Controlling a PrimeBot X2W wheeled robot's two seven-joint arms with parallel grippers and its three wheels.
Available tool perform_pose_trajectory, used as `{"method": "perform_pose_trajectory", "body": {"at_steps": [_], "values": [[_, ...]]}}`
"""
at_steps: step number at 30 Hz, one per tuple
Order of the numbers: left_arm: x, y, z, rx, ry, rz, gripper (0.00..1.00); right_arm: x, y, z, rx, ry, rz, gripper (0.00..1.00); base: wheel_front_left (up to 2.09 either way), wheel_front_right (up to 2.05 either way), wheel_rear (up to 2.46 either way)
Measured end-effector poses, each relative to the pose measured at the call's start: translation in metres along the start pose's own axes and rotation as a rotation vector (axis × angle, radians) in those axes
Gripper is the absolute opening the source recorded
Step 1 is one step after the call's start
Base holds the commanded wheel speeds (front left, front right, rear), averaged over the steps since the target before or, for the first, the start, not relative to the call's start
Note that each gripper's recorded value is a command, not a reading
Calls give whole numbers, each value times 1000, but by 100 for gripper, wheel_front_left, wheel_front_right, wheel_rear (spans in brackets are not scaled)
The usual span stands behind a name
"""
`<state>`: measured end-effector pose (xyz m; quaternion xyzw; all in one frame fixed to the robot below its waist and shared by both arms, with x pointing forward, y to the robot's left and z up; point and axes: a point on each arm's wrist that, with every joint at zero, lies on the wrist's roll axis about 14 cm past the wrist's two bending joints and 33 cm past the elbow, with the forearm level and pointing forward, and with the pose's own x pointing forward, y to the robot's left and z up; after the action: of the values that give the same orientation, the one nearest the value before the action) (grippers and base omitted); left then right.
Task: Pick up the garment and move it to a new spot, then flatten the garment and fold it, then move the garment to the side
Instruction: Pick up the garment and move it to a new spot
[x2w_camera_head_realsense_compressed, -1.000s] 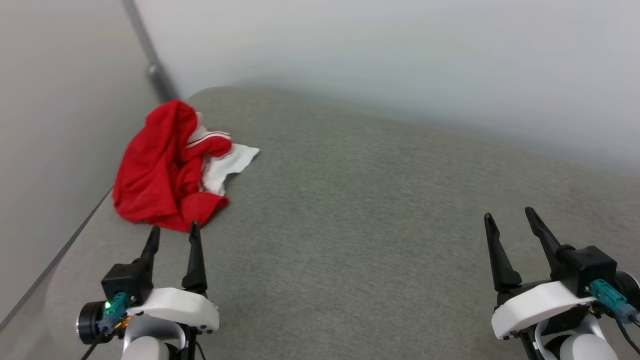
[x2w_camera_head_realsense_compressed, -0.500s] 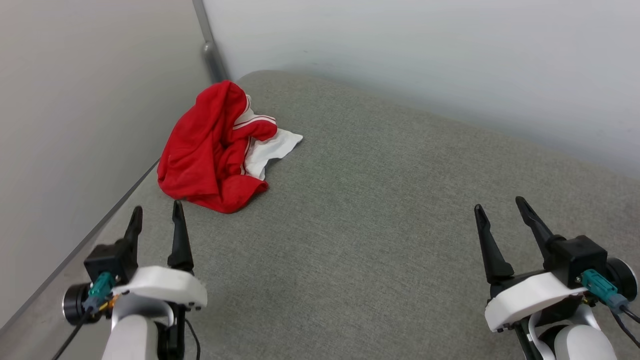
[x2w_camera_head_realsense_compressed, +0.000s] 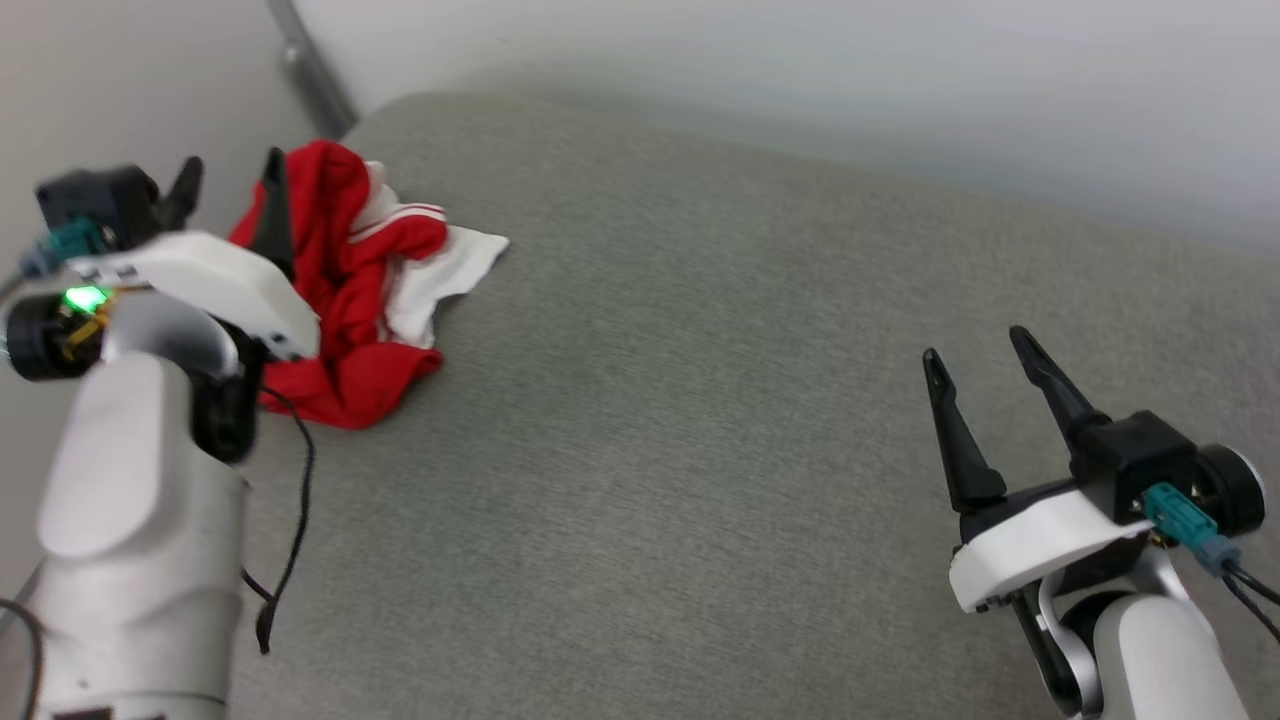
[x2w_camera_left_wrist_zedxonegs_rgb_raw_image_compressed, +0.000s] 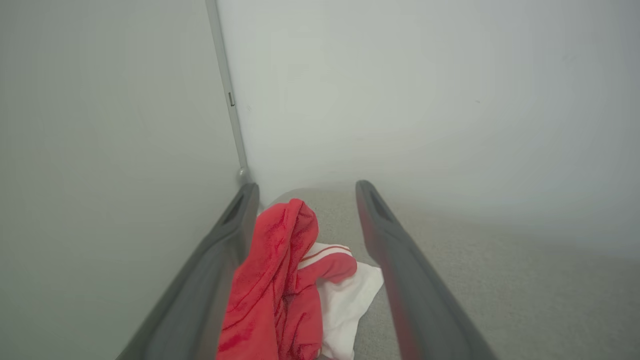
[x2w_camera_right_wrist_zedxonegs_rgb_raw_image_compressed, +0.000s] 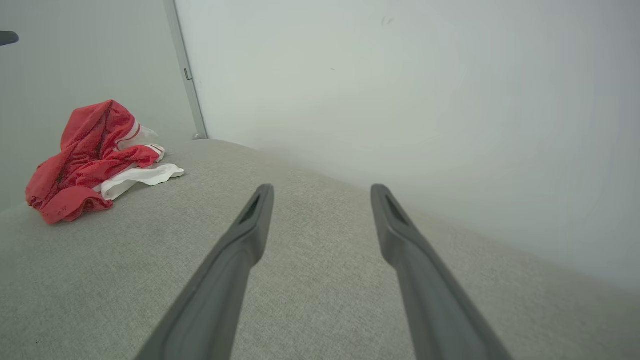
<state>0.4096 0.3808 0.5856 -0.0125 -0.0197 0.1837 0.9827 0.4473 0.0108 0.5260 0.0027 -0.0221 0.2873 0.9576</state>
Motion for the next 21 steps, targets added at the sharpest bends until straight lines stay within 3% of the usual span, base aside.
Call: {"method": "perform_pose_trajectory", "body": {"at_steps": [5,11,21], "values": [[38,2,-37,76,267,-16,100,2,-25,-11,-2,13,-51,100,0,0,0],[49,17,-111,154,654,13,100,8,-55,-30,7,32,-106,100,0,0,0],[21,20,-220,82,1129,56,100,4,-95,-74,29,103,-192,100,0,0,0]]}}
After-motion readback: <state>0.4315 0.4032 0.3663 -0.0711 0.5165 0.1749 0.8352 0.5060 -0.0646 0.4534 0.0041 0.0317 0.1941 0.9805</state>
